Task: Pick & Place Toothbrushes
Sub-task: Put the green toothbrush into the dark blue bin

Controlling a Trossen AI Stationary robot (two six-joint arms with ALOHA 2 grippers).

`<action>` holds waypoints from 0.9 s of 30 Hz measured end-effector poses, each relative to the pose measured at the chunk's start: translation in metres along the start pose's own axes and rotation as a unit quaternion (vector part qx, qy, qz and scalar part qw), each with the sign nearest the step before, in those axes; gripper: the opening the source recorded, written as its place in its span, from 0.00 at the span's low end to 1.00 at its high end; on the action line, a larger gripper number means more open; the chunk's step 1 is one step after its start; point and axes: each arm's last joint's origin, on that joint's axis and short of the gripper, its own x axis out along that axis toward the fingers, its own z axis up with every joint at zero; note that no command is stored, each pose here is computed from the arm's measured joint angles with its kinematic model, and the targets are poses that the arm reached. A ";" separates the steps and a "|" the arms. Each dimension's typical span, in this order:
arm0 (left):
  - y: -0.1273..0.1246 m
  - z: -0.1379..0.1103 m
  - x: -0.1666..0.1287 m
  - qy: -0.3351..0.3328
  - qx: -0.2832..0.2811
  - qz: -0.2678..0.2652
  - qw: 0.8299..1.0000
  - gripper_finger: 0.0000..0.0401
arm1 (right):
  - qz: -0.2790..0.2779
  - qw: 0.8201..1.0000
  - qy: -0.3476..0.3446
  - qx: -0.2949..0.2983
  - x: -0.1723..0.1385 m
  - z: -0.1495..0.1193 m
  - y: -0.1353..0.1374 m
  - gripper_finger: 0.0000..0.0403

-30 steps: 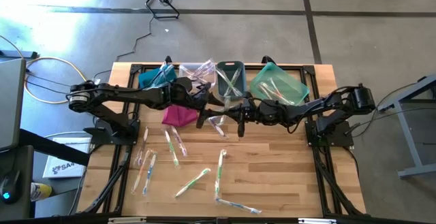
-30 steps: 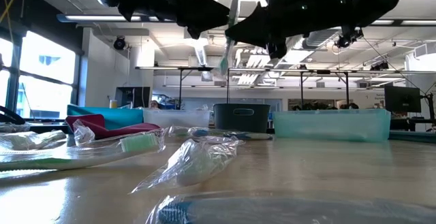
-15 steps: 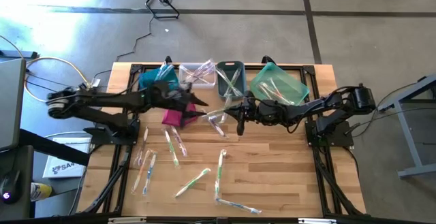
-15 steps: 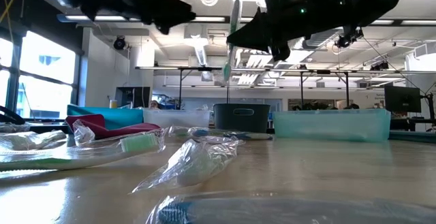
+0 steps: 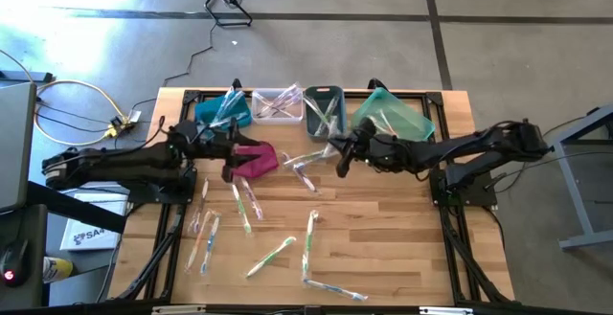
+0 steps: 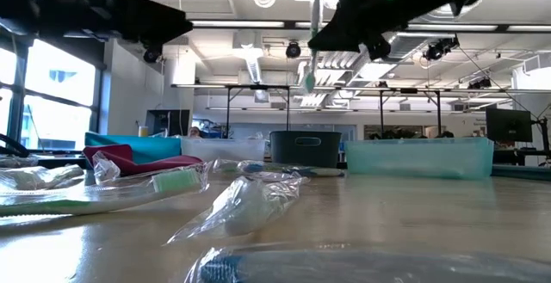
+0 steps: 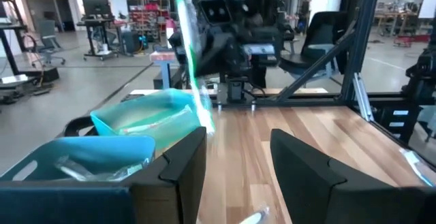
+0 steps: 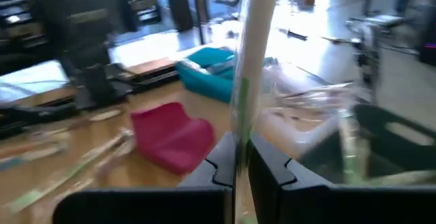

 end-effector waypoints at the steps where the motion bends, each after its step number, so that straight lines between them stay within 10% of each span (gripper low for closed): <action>1: -0.001 -0.001 -0.003 -0.001 0.000 0.000 1.000 0.40 | -0.012 1.000 0.005 0.000 -0.001 0.006 0.000 0.02; 13: -0.003 0.000 -0.008 0.002 0.000 0.000 1.000 0.40 | -0.138 0.979 0.149 -0.025 -0.014 0.067 -0.016 0.02; 27: -0.004 -0.012 -0.009 0.062 0.061 -0.006 0.996 0.40 | -0.146 0.974 0.173 -0.008 -0.011 0.079 -0.035 0.02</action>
